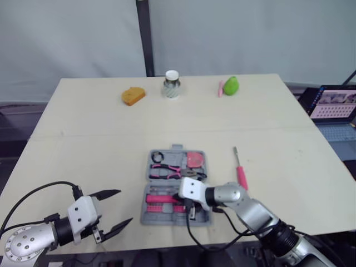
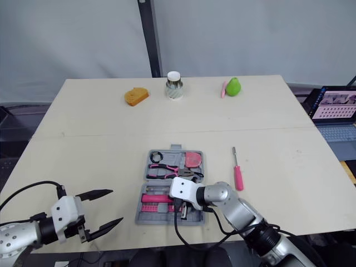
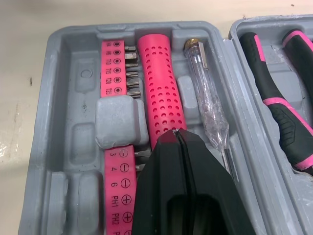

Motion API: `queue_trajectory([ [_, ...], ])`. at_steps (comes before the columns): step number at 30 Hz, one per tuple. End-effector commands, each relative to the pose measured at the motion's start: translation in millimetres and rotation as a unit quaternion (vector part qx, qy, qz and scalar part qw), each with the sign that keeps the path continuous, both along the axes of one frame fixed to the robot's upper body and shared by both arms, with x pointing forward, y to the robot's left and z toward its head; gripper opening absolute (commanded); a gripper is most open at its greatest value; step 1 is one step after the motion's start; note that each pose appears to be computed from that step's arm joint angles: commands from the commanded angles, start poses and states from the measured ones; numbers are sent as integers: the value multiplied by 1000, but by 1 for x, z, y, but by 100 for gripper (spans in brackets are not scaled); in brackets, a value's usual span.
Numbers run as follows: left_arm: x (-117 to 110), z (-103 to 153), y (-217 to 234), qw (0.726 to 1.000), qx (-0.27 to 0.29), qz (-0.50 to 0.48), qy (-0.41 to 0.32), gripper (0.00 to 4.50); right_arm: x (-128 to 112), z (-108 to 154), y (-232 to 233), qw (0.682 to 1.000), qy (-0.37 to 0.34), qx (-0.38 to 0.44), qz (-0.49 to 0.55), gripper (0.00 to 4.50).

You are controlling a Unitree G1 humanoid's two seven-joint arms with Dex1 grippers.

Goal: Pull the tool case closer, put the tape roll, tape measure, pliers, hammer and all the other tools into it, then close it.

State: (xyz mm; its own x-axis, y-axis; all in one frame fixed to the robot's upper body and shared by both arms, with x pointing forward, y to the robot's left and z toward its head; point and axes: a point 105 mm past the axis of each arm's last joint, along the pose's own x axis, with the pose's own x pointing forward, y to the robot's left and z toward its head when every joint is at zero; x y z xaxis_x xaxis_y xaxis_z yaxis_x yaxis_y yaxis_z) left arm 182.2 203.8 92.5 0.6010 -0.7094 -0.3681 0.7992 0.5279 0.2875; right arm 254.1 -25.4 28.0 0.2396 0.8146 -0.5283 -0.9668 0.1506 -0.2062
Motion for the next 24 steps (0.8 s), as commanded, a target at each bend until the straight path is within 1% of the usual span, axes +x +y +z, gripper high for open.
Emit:
queue_trajectory([
  [1,3,3,-2,1000,-4,-2,-7,450,-14,-46,-34,994,92,-48,-36,4],
  [2,5,3,-2,1000,-7,-1,-7,450,-10,-33,-31,995,88,-14,-38,4],
  [4,15,6,-1,1000,-25,12,1,450,-2,10,-30,993,78,79,-38,4],
  [5,21,7,0,999,-34,20,8,450,1,30,-33,989,78,115,-41,4],
  [6,26,7,1,999,-44,26,16,450,3,43,-37,987,79,136,-42,4],
  [7,31,8,3,998,-52,32,22,450,6,55,-45,983,84,153,-50,27],
  [9,39,7,8,997,-58,43,33,450,9,74,-64,980,92,165,-58,94],
  [12,51,6,22,996,-56,66,36,450,18,96,-105,978,81,164,-97,242],
  [14,61,7,40,993,-55,101,29,450,20,100,-139,976,74,150,-139,343],
  [15,63,7,50,991,-56,118,27,450,20,100,-155,974,75,144,-159,385],
  [16,65,7,61,989,-54,135,25,450,21,98,-170,971,72,138,-183,446],
  [21,63,9,119,972,-47,231,14,450,20,87,-252,938,52,125,-320,449],
  [24,53,10,152,957,-45,285,9,450,19,82,-295,905,31,131,-405,449],
])
